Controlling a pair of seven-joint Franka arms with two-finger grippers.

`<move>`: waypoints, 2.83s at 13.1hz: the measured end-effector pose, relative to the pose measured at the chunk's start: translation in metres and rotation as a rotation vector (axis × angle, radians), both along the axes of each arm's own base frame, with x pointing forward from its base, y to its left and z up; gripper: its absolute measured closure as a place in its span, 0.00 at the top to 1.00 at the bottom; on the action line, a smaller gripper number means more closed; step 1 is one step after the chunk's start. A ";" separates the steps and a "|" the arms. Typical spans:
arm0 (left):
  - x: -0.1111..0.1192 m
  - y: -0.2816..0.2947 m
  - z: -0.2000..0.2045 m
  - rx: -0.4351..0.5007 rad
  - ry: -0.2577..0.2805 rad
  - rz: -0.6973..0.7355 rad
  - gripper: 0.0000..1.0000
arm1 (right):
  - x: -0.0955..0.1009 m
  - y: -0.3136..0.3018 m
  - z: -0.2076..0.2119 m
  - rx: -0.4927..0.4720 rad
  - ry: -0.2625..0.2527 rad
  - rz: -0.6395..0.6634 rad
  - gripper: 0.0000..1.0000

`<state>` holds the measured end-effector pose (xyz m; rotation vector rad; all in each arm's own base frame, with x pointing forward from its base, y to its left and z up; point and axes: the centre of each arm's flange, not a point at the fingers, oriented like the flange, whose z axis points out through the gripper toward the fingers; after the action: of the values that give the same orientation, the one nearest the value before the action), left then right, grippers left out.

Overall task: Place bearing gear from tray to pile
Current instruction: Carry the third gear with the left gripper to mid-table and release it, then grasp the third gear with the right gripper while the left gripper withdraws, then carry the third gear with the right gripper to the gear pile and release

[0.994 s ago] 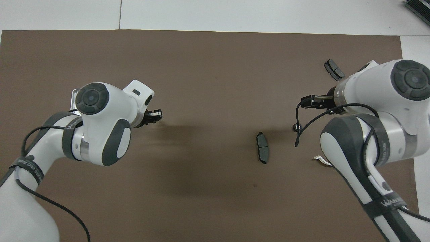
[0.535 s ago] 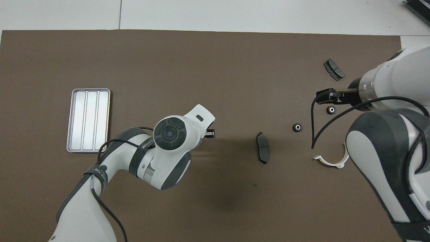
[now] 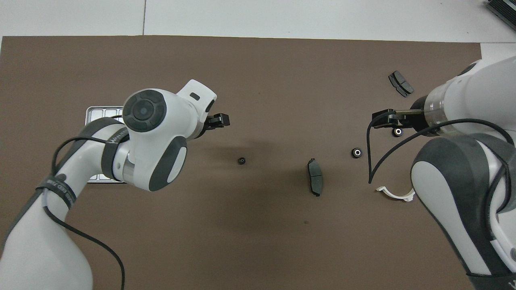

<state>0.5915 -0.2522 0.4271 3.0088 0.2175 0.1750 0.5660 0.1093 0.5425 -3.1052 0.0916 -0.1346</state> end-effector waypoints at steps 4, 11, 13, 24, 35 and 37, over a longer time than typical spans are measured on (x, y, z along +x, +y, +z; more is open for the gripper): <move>0.023 0.127 0.060 0.042 0.052 -0.077 1.00 | -0.009 0.092 -0.020 0.026 -0.014 0.007 1.00; -0.026 0.208 0.144 0.138 0.094 -0.136 1.00 | 0.004 0.245 -0.108 0.012 -0.025 -0.036 1.00; -0.030 0.205 0.148 0.139 0.096 -0.143 1.00 | 0.007 0.267 -0.135 0.010 -0.013 -0.023 1.00; -0.035 0.205 0.135 0.139 0.102 -0.146 1.00 | -0.018 0.341 -0.237 -0.018 0.014 0.045 1.00; -0.038 0.203 0.216 0.140 0.086 -0.144 1.00 | -0.028 0.334 -0.256 -0.032 0.030 0.047 0.54; -0.030 0.201 0.219 0.140 0.079 -0.146 1.00 | -0.027 0.334 -0.253 -0.032 0.028 0.046 0.30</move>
<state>0.5611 -0.0511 0.6456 3.1585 -0.0080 0.0599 0.5386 0.4428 0.2891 -3.1385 0.0196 -0.0929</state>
